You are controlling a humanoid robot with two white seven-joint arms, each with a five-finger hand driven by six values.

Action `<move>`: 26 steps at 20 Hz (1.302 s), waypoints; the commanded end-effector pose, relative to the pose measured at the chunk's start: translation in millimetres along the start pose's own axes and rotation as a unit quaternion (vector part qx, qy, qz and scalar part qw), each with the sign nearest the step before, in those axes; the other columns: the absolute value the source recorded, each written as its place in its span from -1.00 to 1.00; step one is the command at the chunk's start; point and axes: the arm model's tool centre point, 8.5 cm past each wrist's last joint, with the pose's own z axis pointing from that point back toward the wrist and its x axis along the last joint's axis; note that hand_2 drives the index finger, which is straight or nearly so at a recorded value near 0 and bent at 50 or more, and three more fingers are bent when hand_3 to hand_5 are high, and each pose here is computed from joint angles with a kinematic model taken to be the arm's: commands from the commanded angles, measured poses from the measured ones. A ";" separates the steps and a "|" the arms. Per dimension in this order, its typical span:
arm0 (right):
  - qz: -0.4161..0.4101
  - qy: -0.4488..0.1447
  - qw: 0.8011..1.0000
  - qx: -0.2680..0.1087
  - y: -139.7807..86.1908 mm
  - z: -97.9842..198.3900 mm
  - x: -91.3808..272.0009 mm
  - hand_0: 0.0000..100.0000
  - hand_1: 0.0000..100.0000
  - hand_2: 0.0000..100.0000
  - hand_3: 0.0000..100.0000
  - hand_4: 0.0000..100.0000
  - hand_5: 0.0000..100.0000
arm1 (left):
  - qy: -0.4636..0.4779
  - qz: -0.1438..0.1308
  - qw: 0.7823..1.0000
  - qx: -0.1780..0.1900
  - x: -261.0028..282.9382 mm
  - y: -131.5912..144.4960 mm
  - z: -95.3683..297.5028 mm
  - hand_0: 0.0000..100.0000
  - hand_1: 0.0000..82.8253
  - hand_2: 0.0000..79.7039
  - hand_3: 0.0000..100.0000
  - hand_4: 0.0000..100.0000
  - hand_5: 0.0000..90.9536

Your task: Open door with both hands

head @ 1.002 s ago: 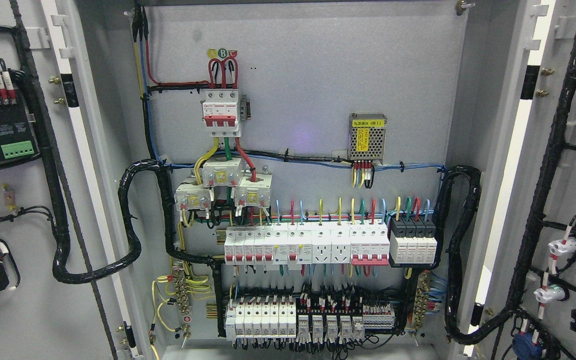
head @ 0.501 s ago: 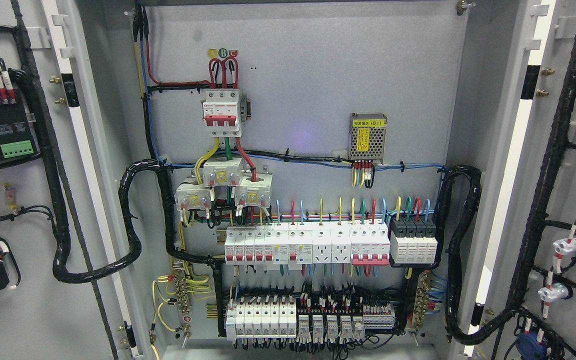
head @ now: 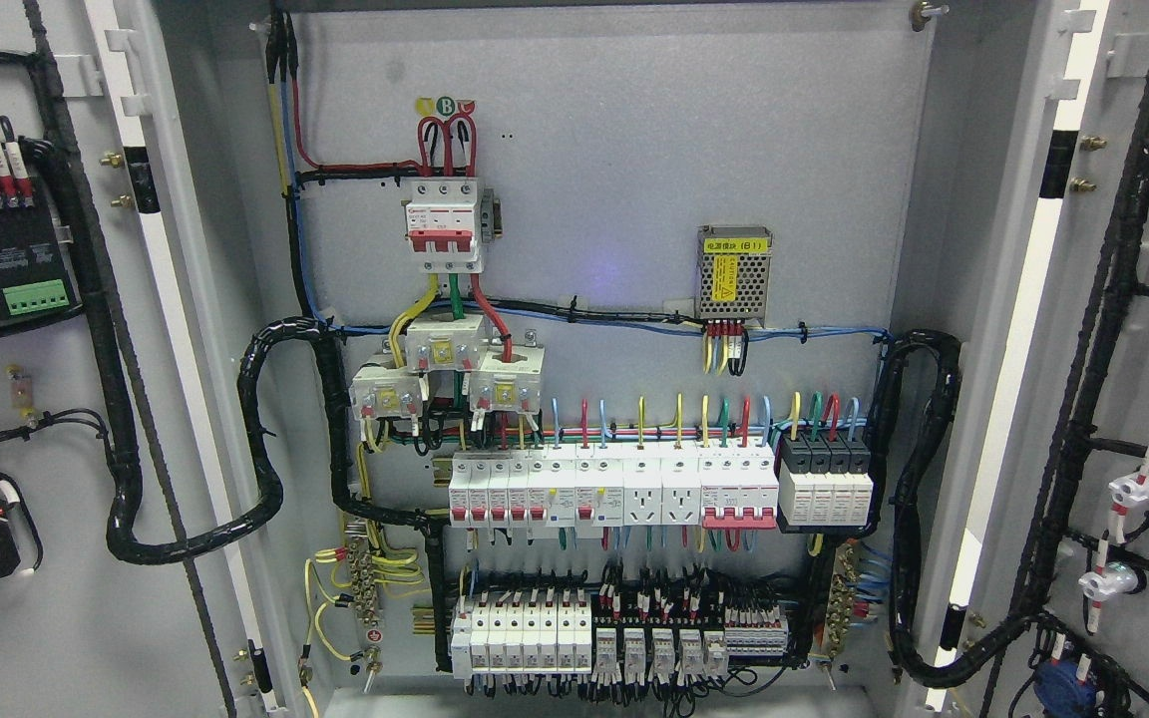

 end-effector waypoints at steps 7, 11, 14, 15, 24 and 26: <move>0.000 0.009 1.000 -0.007 -12.3 6.0 -3.5 -1.00 -1.00 -1.00 -1.00 -1.00 -1.00 | -0.035 0.017 0.997 -0.059 23.3 -45.4 3.9 -1.00 -1.00 -1.00 -1.00 -0.94 -1.00; -0.003 0.009 1.000 0.025 -4.8 7.3 -3.2 -1.00 -1.00 -1.00 -1.00 -1.00 -1.00 | -0.020 0.027 0.995 -0.090 15.1 -68.9 20.1 -1.00 -1.00 -1.00 -1.00 -0.93 -1.00; -0.006 0.011 0.999 0.031 -1.9 8.2 -3.8 -1.00 -1.00 -1.00 -1.00 -1.00 -1.00 | 0.002 0.048 0.994 -0.100 -3.6 -90.4 34.4 -1.00 -1.00 -1.00 -1.00 -0.94 -1.00; -0.007 0.012 0.999 0.031 -1.1 8.4 -4.4 -1.00 -1.00 -1.00 -1.00 -1.00 -1.00 | 0.008 0.051 0.993 -0.104 -7.3 -93.7 39.3 -1.00 -1.00 -1.00 -1.00 -0.94 -1.00; -0.054 0.000 0.996 0.072 40.6 6.4 -5.1 -1.00 -1.00 -1.00 -1.00 -1.00 -1.00 | 0.059 0.048 0.985 -0.155 -30.5 -128.4 90.6 -1.00 -1.00 -1.00 -1.00 -0.93 -1.00; -0.069 -0.006 0.994 0.079 53.8 4.2 -6.9 -1.00 -1.00 -1.00 -1.00 -1.00 -1.00 | 0.081 0.055 0.983 -0.158 -41.8 -137.4 107.6 -1.00 -1.00 -1.00 -1.00 -0.93 -1.00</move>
